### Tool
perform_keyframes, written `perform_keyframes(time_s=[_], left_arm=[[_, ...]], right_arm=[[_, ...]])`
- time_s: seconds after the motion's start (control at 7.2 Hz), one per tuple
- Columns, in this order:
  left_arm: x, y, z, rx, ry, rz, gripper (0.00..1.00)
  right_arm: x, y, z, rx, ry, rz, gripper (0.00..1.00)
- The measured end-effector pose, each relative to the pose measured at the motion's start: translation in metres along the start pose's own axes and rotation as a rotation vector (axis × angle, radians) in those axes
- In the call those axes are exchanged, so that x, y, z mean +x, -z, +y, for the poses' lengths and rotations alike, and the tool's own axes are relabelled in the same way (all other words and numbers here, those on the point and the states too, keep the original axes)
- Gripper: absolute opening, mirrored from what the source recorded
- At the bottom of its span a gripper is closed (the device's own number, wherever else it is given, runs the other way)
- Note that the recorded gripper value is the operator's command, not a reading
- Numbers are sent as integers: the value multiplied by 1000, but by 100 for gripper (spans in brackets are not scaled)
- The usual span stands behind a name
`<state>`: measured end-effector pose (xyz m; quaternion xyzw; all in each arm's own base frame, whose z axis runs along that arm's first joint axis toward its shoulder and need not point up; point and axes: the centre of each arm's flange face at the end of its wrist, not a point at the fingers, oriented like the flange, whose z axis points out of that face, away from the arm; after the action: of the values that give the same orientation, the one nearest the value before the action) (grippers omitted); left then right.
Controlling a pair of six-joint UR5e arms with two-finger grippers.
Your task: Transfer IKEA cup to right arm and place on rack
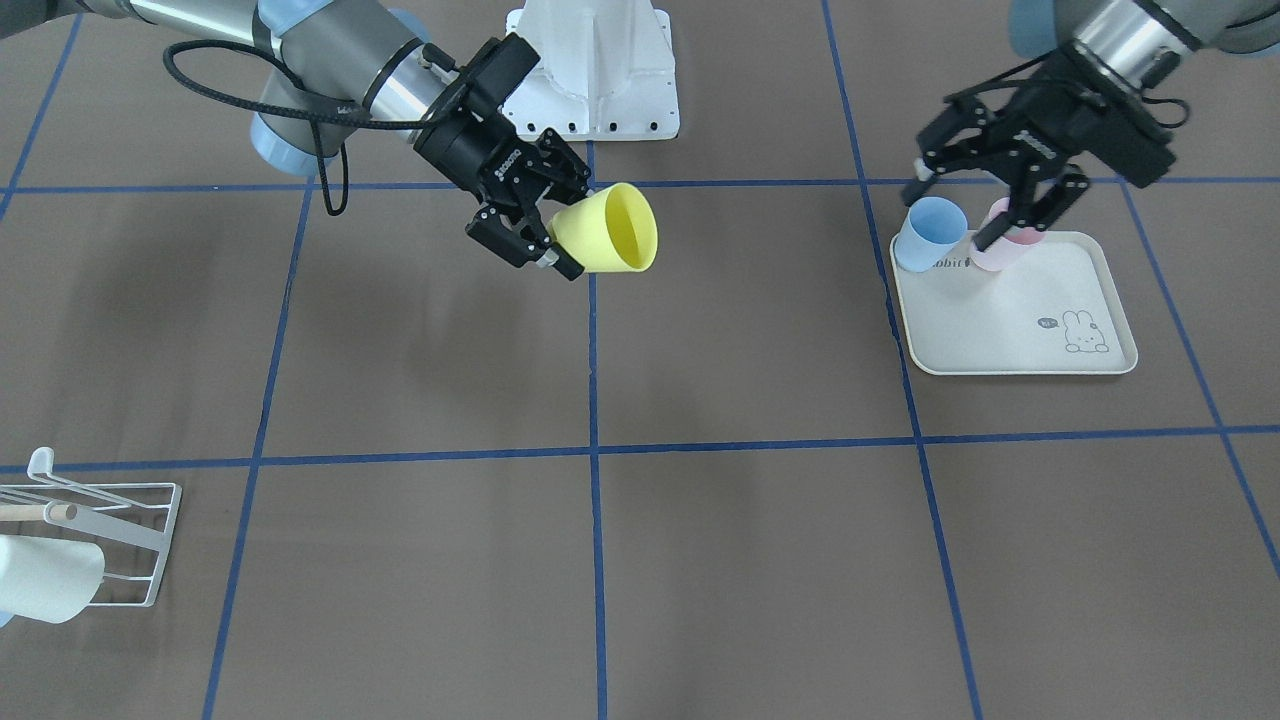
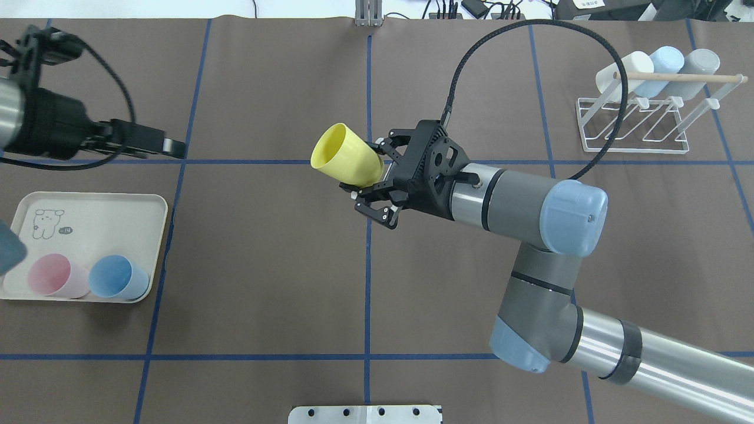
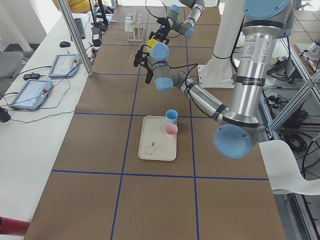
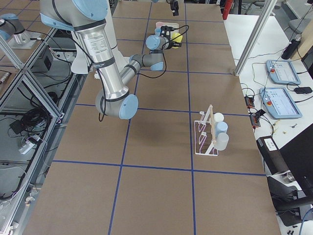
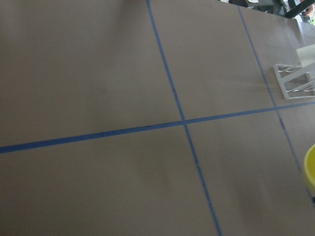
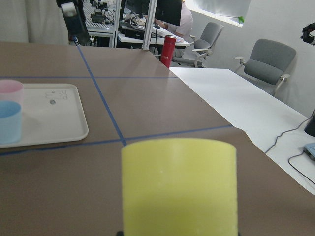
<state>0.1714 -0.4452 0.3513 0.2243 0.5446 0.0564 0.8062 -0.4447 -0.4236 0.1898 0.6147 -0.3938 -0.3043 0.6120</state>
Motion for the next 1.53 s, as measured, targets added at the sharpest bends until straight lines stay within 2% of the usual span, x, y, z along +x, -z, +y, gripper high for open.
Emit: perform_keyframes(time_s=[0.28, 0.42, 0.56, 0.83, 1.11, 1.25, 1.53], left_arm=[[-95, 50, 32, 13, -137, -156, 100], [-125, 72, 45, 15, -184, -206, 100], [-143, 86, 57, 11, -217, -236, 100], [-154, 96, 67, 3, -236, -250, 100], [-155, 97, 69, 1, -237, -248, 100], [-154, 97, 69, 2, -235, -247, 100], [-153, 97, 68, 3, -232, -246, 100]], right_arm=[[62, 24, 19, -220, 178, 111, 0], [97, 48, 35, -321, 282, 158, 0], [135, 77, 60, -424, 422, 196, 0], [202, 137, 110, -641, 792, 233, 0], [232, 184, 150, -856, 1126, 216, 0], [237, 206, 164, -949, 1252, 195, 0], [243, 238, 199, -1141, 1439, 129, 0]])
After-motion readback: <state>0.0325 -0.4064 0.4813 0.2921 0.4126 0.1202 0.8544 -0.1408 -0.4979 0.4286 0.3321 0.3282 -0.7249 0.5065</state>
